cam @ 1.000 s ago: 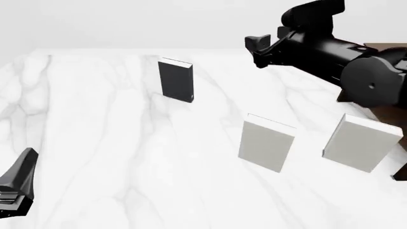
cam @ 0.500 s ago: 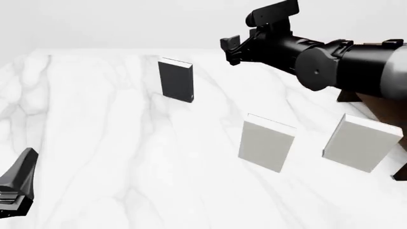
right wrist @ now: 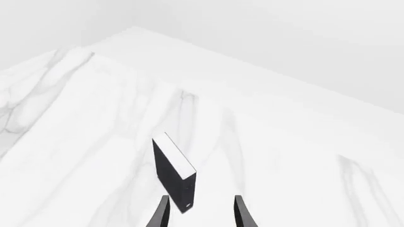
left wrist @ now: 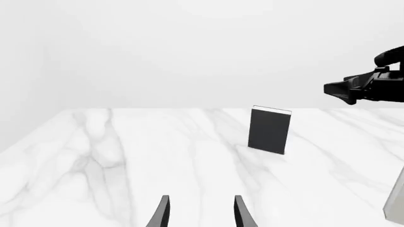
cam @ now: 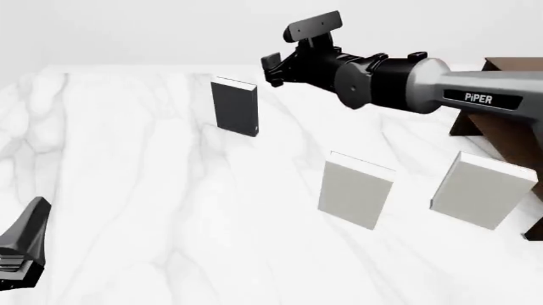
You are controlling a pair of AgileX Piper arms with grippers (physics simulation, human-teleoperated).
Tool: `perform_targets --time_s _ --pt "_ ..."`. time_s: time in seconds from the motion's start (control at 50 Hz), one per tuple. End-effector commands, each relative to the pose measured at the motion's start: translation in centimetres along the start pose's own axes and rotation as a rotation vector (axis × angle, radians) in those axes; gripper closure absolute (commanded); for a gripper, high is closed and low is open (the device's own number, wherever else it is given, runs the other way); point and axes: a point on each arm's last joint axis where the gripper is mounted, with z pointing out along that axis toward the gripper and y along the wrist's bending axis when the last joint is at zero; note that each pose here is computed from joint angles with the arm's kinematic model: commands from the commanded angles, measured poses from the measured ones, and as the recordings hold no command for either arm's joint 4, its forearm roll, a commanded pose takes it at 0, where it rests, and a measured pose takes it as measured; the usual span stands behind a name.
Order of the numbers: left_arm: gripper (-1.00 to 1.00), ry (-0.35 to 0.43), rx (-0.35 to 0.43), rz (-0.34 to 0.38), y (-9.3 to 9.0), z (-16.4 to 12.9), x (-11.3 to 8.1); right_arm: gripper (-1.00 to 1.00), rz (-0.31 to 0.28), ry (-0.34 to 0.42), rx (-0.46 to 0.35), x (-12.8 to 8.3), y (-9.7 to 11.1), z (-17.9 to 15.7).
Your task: Pick up the book on the left and place it on top of the shelf.
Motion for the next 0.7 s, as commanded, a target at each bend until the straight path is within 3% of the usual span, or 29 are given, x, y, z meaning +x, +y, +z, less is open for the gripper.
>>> perform_targets --time_s 0.02,0.7 --pt "-1.00 0.000 0.000 0.000 0.0 0.0 0.0 -1.00 0.005 0.000 -0.005 1.0 0.3 2.0" --pt "-1.00 0.000 0.000 0.000 0.0 0.0 0.0 -1.00 0.042 0.037 -0.015 3.7 0.9 4.7"
